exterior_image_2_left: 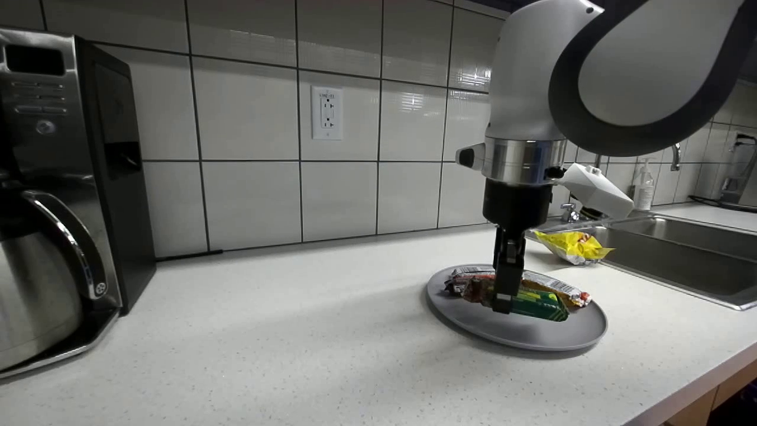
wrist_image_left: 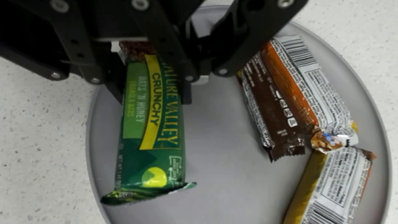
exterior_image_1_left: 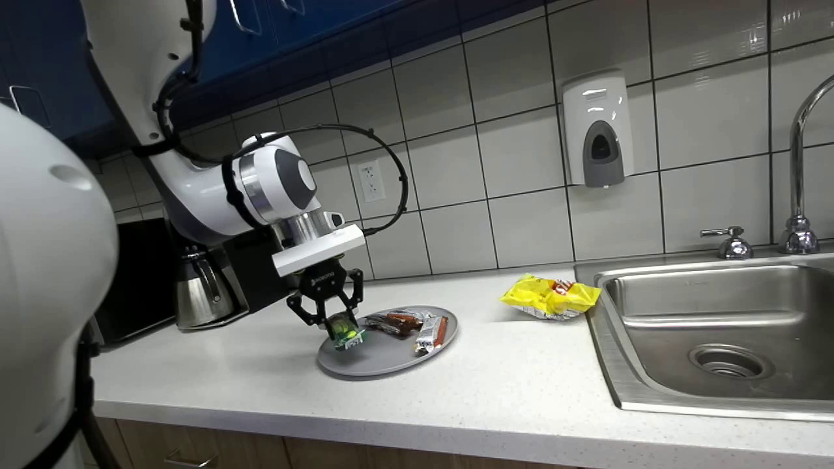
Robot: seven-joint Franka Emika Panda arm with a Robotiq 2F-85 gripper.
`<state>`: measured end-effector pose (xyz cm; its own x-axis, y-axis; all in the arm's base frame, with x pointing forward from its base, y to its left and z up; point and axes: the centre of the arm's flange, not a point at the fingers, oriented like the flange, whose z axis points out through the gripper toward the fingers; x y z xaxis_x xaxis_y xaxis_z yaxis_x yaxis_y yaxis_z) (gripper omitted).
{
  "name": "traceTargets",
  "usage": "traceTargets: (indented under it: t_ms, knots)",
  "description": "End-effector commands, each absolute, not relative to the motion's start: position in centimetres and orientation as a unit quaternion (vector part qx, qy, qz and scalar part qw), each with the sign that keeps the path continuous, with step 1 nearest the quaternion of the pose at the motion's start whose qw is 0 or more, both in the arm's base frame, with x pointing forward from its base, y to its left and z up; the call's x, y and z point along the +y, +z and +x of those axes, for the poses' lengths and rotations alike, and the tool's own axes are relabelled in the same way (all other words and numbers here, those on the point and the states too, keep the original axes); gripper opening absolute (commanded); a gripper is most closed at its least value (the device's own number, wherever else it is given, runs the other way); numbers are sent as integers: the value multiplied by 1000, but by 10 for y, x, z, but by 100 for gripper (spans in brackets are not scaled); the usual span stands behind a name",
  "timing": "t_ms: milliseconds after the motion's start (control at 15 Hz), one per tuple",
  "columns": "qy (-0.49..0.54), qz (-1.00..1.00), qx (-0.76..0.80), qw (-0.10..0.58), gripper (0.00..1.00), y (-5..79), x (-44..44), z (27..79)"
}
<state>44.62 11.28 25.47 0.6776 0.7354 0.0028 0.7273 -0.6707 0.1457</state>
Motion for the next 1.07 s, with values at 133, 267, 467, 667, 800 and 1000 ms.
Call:
traceTargets:
  t_ms: [133,267,467,667,800,1000]
  knots:
    - [39,910,408,70,89,262,110,441]
    - [41,909,408,72,99,265,112,440]
    - [36,910,404,82,100,271,118,438]
    - [39,919,383,83,100,281,123,435]
    - [39,925,367,88,100,288,124,434]
    - [39,938,331,92,100,302,119,431]
